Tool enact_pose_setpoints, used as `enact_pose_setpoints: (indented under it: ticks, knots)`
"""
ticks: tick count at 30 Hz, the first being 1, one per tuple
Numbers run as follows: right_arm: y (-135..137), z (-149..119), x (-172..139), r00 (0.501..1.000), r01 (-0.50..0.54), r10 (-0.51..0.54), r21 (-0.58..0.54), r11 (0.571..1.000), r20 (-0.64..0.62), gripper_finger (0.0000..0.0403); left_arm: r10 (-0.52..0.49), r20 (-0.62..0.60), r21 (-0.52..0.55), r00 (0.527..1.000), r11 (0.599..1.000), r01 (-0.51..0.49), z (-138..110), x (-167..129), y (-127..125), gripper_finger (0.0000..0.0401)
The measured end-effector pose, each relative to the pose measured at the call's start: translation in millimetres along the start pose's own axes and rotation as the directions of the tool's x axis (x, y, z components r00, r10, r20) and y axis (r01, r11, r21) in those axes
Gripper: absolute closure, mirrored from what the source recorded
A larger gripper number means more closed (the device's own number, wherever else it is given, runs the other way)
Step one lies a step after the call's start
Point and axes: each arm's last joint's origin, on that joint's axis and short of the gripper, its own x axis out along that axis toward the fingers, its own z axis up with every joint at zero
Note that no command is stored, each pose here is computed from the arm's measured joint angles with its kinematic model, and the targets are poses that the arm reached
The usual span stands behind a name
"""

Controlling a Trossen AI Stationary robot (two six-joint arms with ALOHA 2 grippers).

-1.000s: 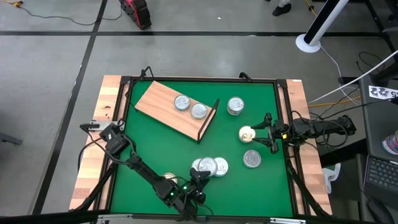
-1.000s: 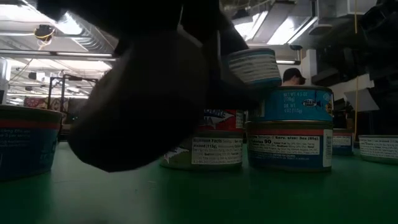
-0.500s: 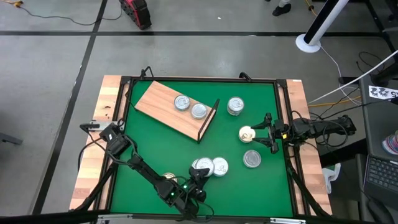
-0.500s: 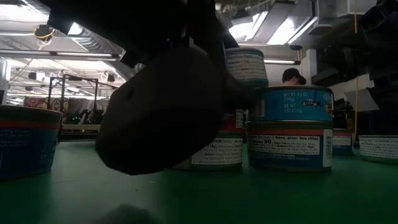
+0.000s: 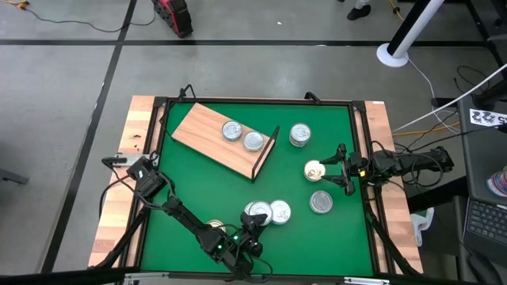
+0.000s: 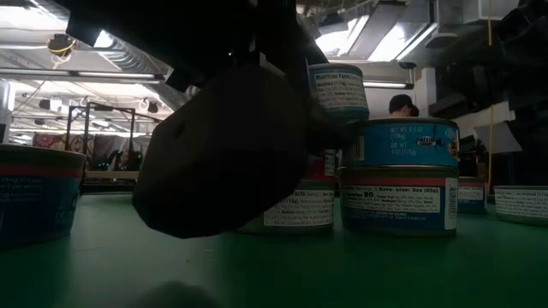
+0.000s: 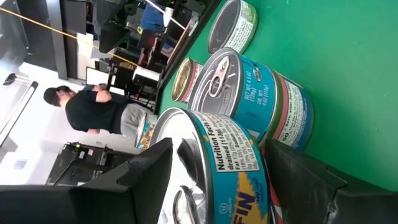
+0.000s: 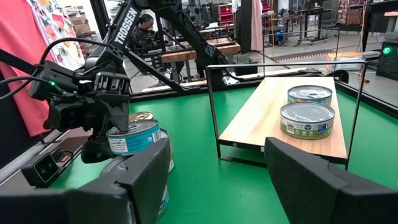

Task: Stack canned seafood by type on shelf
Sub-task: Stack the sky blue tuna can on top of the sky blue tuna can

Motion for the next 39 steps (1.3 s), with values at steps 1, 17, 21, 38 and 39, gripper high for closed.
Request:
enact_pose_setpoints:
  ticks: [1, 17, 21, 38, 39]
  knots:
    - [0.0, 0.0, 0.0, 1.000, 0.000, 0.000, 0.000, 1.000, 0.000, 0.0141, 0.001, 0.000, 0.004, 1.000, 1.000, -0.001, 0.0, 0.0, 0.0, 0.0148]
    - [0.0, 0.0, 0.0, 1.000, 0.000, 0.000, 0.000, 1.000, 0.000, 0.0141, 0.026, -0.006, 0.014, 1.000, 1.000, -0.026, 0.5, -0.8, 2.1, 0.0256]
    - [0.0, 0.0, 0.0, 1.000, 0.000, 0.000, 0.000, 1.000, -0.001, 0.0141, 0.027, -0.004, 0.010, 1.000, 1.000, -0.026, 1.8, -0.9, 2.8, 0.0263]
    - [0.0, -0.1, 0.0, 1.000, 0.000, 0.000, 0.000, 1.000, -0.001, 0.0141, 0.133, -0.018, 0.013, 0.991, 0.991, -0.133, 28.2, -5.2, 26.7, 0.0263]
    - [0.0, -0.1, 0.0, 1.000, 0.000, 0.000, 0.000, 1.000, -0.001, 0.0141, 0.156, -0.026, 0.020, 0.987, 0.988, -0.156, 29.7, -5.7, 28.6, 0.0263]
